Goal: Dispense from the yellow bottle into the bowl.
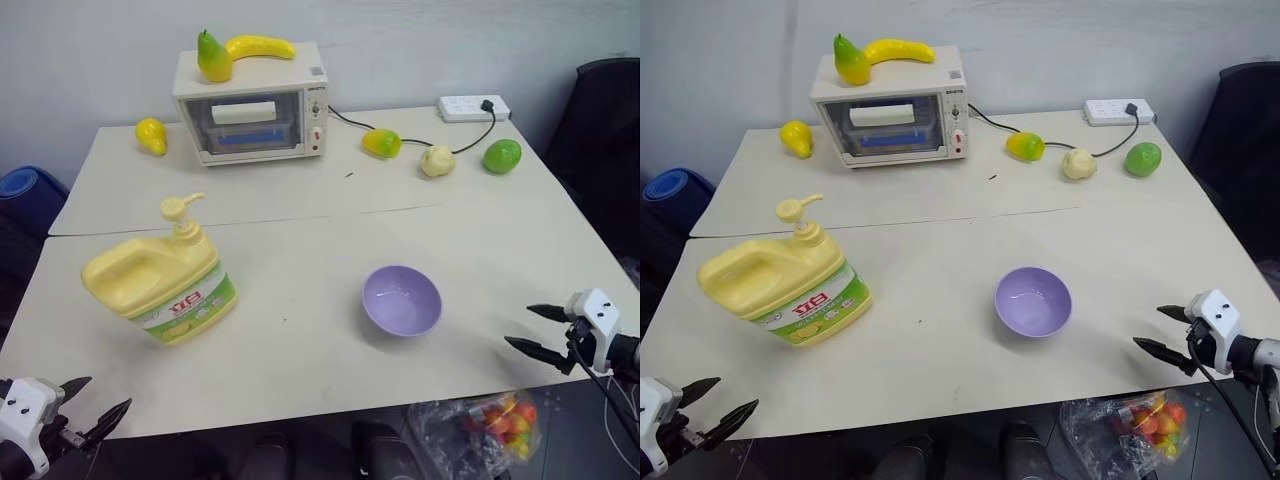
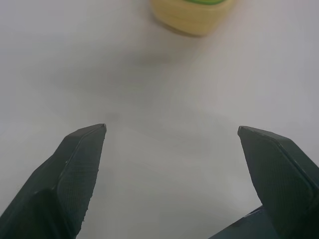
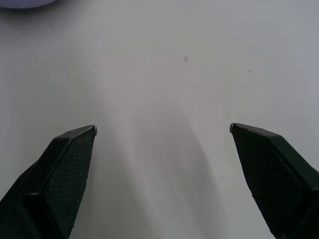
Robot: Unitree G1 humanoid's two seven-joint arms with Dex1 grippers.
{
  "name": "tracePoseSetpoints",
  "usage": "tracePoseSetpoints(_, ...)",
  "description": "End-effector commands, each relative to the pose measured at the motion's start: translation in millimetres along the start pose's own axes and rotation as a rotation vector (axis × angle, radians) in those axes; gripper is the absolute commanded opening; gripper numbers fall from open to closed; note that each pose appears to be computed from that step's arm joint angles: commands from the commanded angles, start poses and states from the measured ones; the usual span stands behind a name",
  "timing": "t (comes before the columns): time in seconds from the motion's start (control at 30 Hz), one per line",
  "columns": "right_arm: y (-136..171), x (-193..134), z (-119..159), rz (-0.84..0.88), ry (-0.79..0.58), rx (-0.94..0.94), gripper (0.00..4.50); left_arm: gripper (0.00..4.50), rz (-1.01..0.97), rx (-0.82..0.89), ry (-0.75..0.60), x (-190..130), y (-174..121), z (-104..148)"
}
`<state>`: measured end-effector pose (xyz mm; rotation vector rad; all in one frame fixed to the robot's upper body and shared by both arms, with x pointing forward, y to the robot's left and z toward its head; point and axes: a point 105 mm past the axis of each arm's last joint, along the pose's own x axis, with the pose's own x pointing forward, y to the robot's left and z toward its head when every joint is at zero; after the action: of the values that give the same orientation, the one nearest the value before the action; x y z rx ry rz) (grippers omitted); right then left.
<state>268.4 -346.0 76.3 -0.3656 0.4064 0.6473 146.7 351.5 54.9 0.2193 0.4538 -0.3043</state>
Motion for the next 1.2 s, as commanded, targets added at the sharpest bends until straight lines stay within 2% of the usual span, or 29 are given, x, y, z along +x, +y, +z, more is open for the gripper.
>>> tracePoseSetpoints(0.03, -2, -3, 3, -0.021, -0.019, -0.006, 4.48, 4.50, 0.022, -0.001, -0.015, -6, 5, 3)
tracePoseSetpoints(1.0, 2, -6, -4, -0.034, -0.019, 0.022, 4.48, 4.50, -0.020, -0.069, -0.003, -3, -1, 6)
tracePoseSetpoints(1.2, 19, -22, 33, 0.094, -0.058, -0.018, 4.48, 4.50, -0.232, -0.076, -0.050, -19, -22, 48)
